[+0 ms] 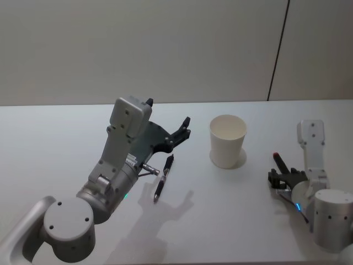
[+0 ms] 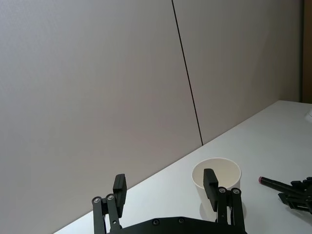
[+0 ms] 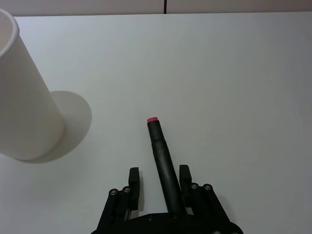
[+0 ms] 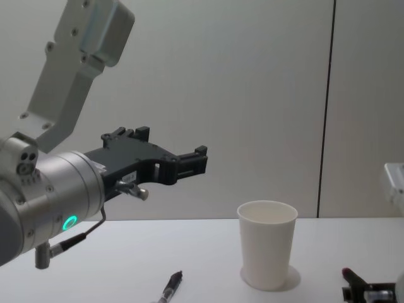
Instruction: Place the pen into the pen holder.
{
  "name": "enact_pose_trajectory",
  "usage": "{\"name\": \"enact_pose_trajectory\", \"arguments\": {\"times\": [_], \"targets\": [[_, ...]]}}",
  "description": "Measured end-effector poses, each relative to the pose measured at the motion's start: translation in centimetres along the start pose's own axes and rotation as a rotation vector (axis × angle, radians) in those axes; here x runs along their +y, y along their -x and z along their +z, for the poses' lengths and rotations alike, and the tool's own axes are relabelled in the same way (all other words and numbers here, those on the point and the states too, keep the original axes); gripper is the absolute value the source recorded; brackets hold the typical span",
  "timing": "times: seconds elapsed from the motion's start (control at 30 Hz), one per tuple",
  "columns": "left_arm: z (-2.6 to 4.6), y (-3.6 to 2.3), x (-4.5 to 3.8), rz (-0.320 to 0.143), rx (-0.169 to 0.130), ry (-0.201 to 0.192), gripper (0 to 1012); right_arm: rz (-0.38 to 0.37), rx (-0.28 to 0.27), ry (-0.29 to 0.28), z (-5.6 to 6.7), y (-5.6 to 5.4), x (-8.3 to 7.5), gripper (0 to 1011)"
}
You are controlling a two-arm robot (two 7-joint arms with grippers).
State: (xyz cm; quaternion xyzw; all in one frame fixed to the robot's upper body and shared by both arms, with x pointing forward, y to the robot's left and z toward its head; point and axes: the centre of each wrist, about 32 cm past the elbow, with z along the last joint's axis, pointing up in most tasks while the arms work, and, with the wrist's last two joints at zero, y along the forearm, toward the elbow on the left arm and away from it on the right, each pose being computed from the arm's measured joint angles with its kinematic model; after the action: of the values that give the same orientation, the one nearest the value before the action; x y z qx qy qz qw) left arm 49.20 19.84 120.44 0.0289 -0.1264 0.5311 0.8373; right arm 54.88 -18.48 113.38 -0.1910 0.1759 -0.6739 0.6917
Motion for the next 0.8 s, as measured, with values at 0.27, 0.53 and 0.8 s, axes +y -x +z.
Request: {"name": "enact_pose_trajectory", "arguments": {"times": [0.27, 0.53, 0.8], "targets": [[0.0, 0.0, 0.0, 0.0, 0.0, 0.0, 1004, 0.001, 0.003, 0.011, -0.08, 0.07, 0.37, 289], [0.0, 0.0, 0.0, 0.0, 0.0, 0.0, 1004, -0.003, 0.003, 0.012, -0.16, 0.09, 0.54, 183], [0.0, 0.0, 0.0, 0.0, 0.0, 0.0, 1004, 0.004, 0.0, -0.035, -0.28, 0.07, 0.24, 183]]}}
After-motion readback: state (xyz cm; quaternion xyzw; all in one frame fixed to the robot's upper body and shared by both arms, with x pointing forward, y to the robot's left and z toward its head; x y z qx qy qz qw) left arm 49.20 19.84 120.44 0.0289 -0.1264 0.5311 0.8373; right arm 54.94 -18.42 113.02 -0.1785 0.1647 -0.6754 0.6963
